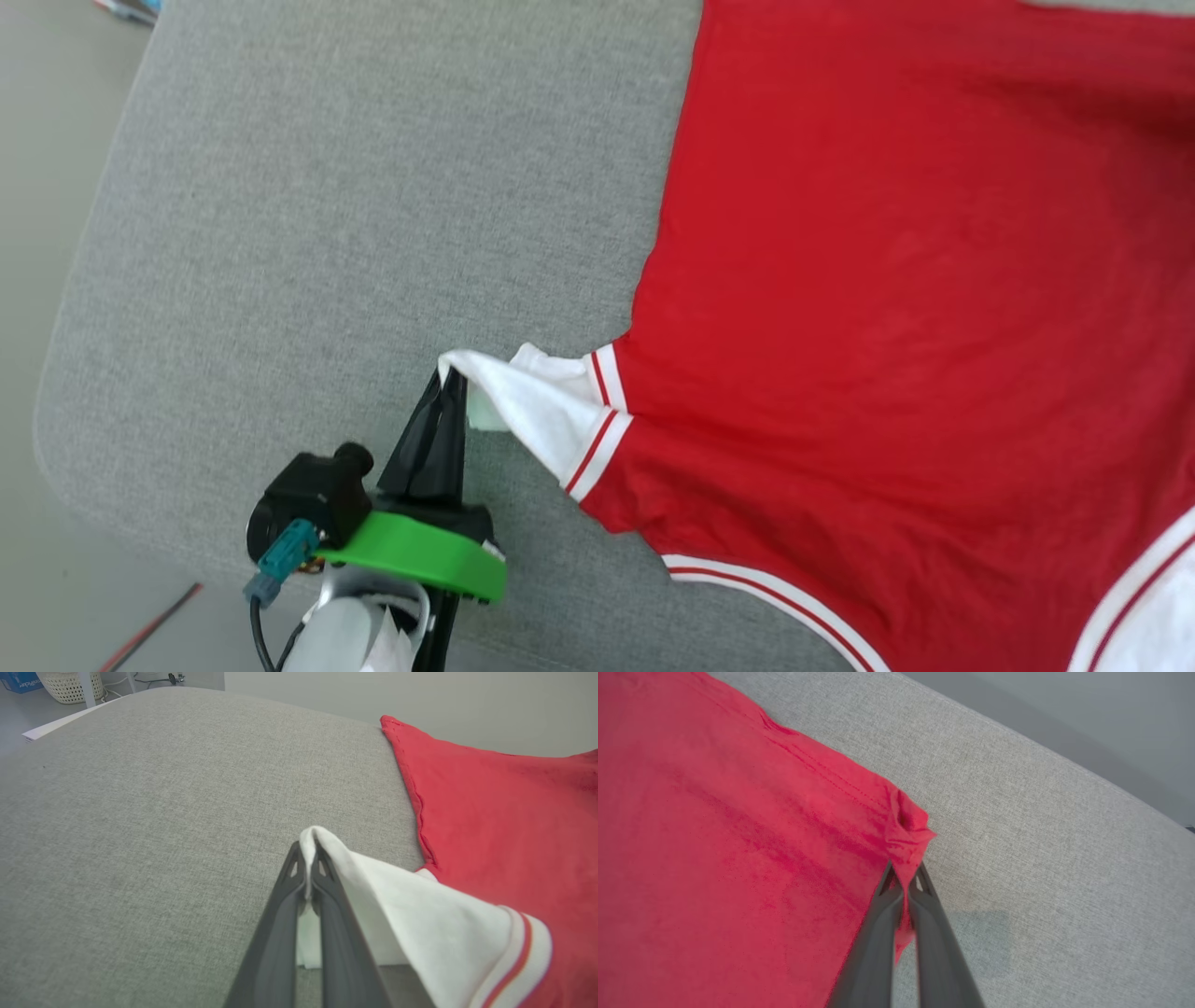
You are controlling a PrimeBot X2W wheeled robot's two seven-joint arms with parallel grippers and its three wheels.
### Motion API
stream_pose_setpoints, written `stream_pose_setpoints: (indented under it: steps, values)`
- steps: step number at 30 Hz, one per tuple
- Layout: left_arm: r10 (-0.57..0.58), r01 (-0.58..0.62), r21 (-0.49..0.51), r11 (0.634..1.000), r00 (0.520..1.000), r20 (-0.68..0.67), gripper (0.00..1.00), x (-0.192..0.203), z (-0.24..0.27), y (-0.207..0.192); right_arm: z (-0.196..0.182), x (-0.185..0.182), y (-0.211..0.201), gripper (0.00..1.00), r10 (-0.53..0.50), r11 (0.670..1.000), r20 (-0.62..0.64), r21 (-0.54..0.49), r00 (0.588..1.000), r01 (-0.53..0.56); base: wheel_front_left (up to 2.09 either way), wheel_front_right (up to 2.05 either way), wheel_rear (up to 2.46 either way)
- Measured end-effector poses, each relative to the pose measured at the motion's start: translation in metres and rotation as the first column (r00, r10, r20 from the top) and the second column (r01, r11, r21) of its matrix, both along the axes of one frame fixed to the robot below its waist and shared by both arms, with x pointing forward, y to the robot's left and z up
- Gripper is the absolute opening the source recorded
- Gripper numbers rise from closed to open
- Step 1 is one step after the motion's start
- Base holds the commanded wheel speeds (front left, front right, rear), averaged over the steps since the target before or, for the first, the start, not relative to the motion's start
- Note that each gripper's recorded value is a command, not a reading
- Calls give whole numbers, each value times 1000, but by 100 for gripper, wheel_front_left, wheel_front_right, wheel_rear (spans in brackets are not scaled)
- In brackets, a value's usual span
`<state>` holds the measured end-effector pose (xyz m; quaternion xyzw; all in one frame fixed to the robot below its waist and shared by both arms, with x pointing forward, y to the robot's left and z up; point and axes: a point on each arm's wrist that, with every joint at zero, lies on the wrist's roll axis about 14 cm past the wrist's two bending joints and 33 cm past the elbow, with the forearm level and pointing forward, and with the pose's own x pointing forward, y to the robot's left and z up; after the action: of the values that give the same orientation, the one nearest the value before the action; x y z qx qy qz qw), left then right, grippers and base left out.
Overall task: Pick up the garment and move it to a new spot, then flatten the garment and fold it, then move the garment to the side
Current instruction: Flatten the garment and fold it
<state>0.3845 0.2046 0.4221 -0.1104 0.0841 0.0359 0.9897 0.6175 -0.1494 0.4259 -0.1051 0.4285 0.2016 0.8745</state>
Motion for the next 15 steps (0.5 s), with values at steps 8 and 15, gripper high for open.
stream_pose_setpoints:
  steps: [8, 15]
  values:
    - [-14, 14, 16, 1000, 1000, 5, 0, -18, 7, 2, 44, -53, -28, 0, 54, 998, 97, 8, 994, -56, 0, 0, 0]
    - [-35, 34, 26, 999, 999, 26, 0, -25, 15, -3, 47, -119, -78, 0, -16, 1000, 99, 21, 995, 14, 0, 0, 0]
